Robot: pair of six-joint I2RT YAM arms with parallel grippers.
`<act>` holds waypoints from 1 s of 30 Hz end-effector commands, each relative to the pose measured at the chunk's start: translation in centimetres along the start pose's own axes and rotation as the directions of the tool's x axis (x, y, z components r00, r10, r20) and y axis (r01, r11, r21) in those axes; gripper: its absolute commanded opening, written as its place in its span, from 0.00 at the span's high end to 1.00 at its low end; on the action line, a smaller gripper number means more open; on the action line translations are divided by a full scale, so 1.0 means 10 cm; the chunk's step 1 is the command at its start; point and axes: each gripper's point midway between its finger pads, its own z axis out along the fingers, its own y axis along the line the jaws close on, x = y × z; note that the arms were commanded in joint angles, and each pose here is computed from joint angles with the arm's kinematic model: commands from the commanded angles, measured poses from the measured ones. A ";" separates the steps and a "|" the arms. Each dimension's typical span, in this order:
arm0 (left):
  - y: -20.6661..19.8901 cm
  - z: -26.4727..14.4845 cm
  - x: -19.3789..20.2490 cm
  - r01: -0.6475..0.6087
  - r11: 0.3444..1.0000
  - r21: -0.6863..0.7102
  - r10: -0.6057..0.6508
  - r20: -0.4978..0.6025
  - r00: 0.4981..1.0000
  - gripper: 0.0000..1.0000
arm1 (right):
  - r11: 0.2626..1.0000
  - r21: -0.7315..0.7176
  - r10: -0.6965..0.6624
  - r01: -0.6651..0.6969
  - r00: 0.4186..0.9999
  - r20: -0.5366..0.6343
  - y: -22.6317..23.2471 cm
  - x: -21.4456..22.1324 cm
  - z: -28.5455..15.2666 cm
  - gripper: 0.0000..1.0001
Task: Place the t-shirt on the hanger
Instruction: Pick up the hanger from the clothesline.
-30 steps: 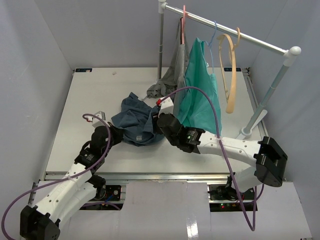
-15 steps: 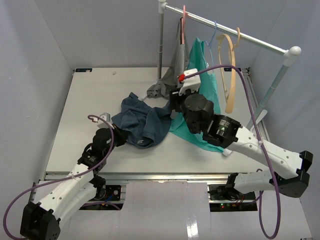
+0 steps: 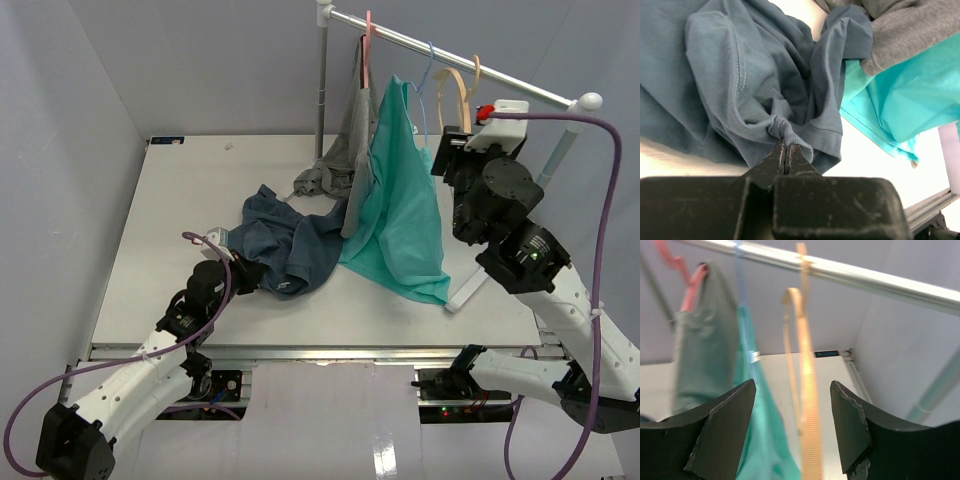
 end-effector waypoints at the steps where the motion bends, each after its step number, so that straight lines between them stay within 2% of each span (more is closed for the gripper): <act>1: -0.14 -0.02 -0.05 -0.020 0.998 0.051 0.020 0.009 1.000 1.00 | 0.994 0.101 -0.039 0.040 0.999 -0.018 -0.26 0.08 0.15 0.31; 5: -0.16 -0.04 -0.04 -0.024 0.998 0.059 0.023 0.009 1.000 1.00 | 0.994 0.091 -0.053 0.060 0.996 -0.070 -0.22 0.21 0.37 0.30; 7: -0.18 -0.05 -0.04 -0.026 0.997 0.069 0.025 0.007 1.000 1.00 | 0.995 0.100 -0.016 0.026 0.995 -0.101 -0.31 0.28 0.54 0.30; 11: -0.22 -0.07 -0.05 -0.035 0.996 0.078 0.034 0.013 0.999 1.00 | 1.000 -0.009 -0.006 0.005 0.988 -0.157 -0.16 0.44 0.75 0.30; 17: -0.24 -0.09 -0.06 -0.037 0.996 0.080 0.036 0.021 0.999 1.00 | 1.000 0.009 -0.014 0.016 0.978 -0.208 -0.18 0.67 0.87 0.32; 26: -0.24 -0.11 -0.08 -0.038 0.996 0.080 0.036 0.029 0.999 1.00 | 0.999 0.033 -0.012 0.018 0.986 -0.168 -0.23 0.52 0.93 0.37; 30: -0.24 -0.12 -0.08 -0.038 0.996 0.080 0.035 0.032 0.999 1.00 | 0.998 0.036 -0.042 0.049 0.986 -0.161 -0.27 0.49 0.96 0.43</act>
